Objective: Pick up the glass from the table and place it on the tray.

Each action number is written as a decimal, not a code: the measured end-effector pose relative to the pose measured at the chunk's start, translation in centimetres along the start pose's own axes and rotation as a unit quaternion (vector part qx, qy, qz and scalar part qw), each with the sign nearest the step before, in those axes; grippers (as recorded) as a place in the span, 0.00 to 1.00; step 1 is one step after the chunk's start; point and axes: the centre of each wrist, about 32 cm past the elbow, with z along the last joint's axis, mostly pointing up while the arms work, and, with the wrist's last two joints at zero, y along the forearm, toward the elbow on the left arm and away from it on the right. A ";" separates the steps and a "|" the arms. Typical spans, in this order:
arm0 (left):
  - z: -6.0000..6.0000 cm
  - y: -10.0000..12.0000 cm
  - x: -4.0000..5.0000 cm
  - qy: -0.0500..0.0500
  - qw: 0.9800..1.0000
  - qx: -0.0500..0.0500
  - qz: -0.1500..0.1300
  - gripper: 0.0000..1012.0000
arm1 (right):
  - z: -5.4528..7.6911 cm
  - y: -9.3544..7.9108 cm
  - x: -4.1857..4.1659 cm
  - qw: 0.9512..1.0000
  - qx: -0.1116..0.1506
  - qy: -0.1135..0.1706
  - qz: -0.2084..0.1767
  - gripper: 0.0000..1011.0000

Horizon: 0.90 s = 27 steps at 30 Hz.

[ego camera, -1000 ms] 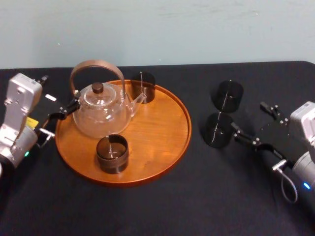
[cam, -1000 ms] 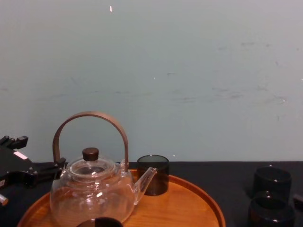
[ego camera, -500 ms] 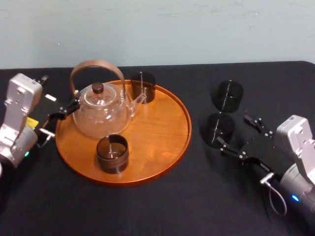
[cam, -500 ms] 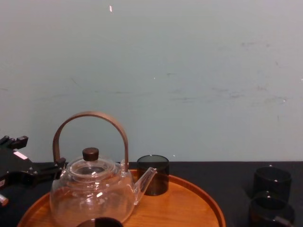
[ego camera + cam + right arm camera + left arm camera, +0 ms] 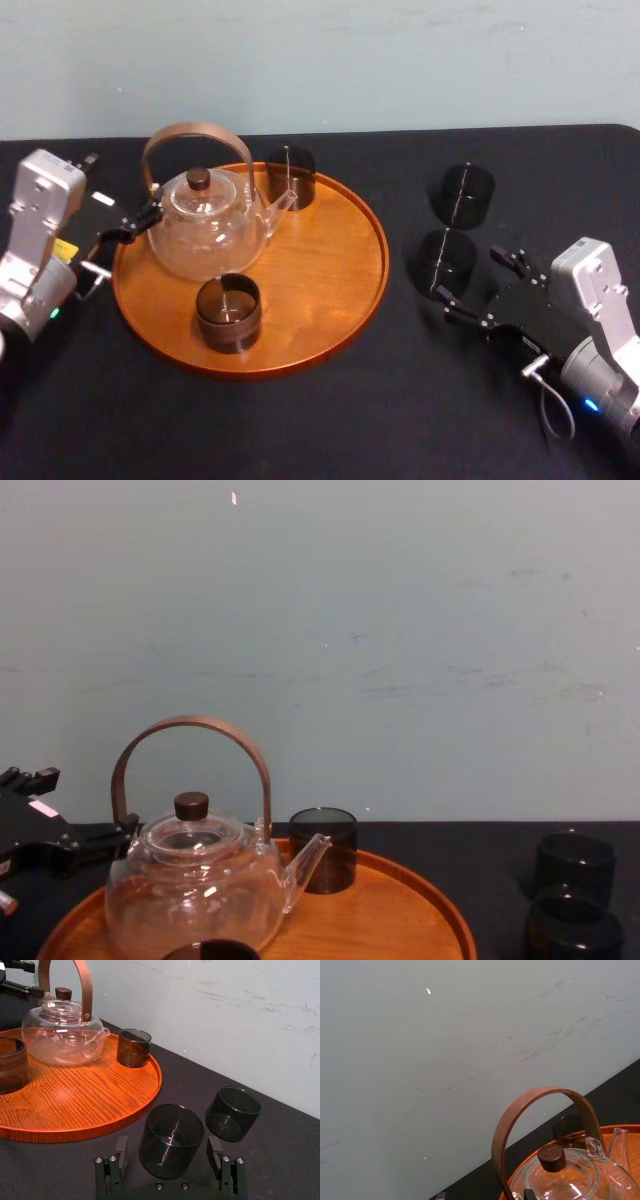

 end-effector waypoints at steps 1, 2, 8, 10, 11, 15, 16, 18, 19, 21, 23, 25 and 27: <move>0.0 0.0 0.00 0.000 1.000 0.000 0.000 1.00 | 0.0 0.0 0.02 1.000 -0.001 0.001 0.000 0.99; 0.0 0.0 0.00 0.000 1.000 0.000 0.000 1.00 | -0.1 0.0 0.03 1.000 -0.001 0.001 0.000 0.99; 0.0 0.0 0.00 0.000 1.000 0.000 0.000 1.00 | -0.1 0.0 0.05 1.000 -0.002 0.001 0.000 0.99; 0.0 0.0 0.00 0.000 1.000 0.000 0.000 1.00 | -0.2 0.1 0.04 1.000 -0.004 0.003 0.000 0.99; 0.0 0.0 0.00 0.000 1.000 0.000 0.000 1.00 | -0.3 0.1 0.05 1.000 -0.005 0.004 0.000 0.99; 0.0 0.0 0.00 0.000 1.000 0.000 0.000 1.00 | -0.7 0.4 0.07 1.000 -0.012 0.009 0.000 0.99; 0.0 0.0 0.00 0.000 1.000 0.000 0.000 1.00 | -0.8 0.5 0.09 1.000 -0.013 0.010 0.000 0.99; 0.0 0.0 0.00 0.000 1.000 0.000 0.000 1.00 | -1.0 0.7 0.14 1.000 -0.016 0.013 0.000 0.99; 0.0 0.0 0.00 0.000 1.000 0.000 0.000 1.00 | -1.0 0.8 0.15 1.000 -0.017 0.013 0.000 0.99; 0.0 0.0 0.00 0.000 1.000 0.000 0.000 1.00 | -1.1 1.0 0.22 1.000 -0.018 0.014 0.000 0.99; 0.0 0.0 0.00 0.000 1.000 0.000 0.000 1.00 | -1.2 1.1 0.26 1.000 -0.020 0.015 0.000 0.99; 0.0 0.0 0.00 0.000 1.000 0.000 0.000 1.00 | -1.3 1.4 0.36 1.000 -0.021 0.015 0.000 0.99; 0.0 0.0 0.00 0.000 1.000 0.000 0.000 1.00 | -1.3 1.5 0.44 1.000 -0.021 0.016 -0.001 0.99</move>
